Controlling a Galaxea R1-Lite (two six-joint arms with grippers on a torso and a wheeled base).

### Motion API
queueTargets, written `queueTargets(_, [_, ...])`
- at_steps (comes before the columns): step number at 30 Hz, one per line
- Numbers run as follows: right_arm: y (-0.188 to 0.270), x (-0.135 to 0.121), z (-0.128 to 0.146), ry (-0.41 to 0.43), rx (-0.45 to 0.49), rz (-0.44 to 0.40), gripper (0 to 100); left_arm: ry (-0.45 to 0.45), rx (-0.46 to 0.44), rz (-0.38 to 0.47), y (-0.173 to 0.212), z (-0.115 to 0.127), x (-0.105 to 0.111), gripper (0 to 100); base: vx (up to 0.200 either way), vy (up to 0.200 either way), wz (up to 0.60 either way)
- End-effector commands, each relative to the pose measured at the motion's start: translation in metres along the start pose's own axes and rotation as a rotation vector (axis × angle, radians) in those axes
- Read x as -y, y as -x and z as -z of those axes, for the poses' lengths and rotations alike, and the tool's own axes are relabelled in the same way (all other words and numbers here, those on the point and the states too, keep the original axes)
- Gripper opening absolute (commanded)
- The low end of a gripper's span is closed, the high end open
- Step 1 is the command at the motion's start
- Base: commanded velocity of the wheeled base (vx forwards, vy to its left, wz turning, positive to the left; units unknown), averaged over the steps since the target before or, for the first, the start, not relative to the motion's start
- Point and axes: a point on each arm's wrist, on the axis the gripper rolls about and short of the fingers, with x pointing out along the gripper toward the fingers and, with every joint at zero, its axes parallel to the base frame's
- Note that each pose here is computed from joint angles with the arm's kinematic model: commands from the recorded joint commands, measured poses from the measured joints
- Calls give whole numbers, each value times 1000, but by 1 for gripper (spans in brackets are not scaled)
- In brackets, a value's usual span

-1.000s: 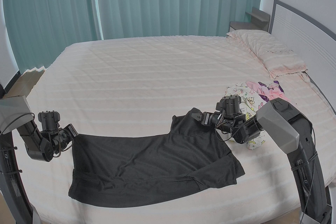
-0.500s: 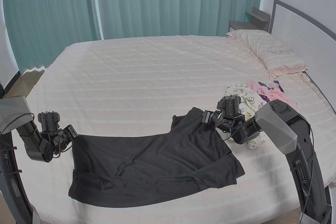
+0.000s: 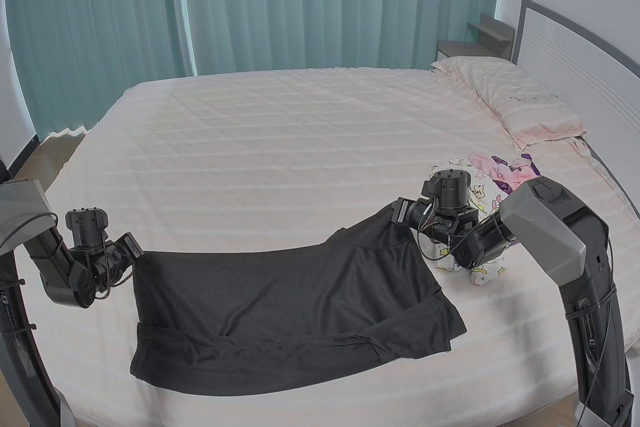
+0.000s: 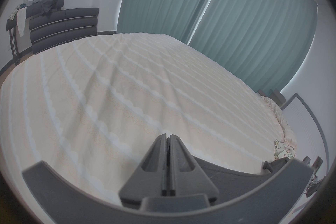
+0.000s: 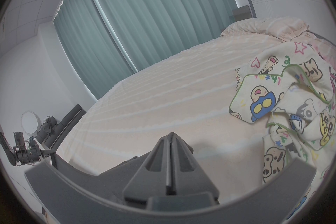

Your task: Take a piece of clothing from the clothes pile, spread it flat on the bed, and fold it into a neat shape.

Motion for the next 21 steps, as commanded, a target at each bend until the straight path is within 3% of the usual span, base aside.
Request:
queueTargets(1, [5,-4,-5,2,5,-6,0,4,9,-4,2,-3,-2,0,0,0,0])
queueTargets(10, [8,-7,-11,3,22,-13,0,5,6,-11,2,-2,-4,0,0,0,0])
queueTargets(21, [47,-2,-9,-5,-26,-5,0,-8,-25,-3,6,4,-4,0,0,0,0])
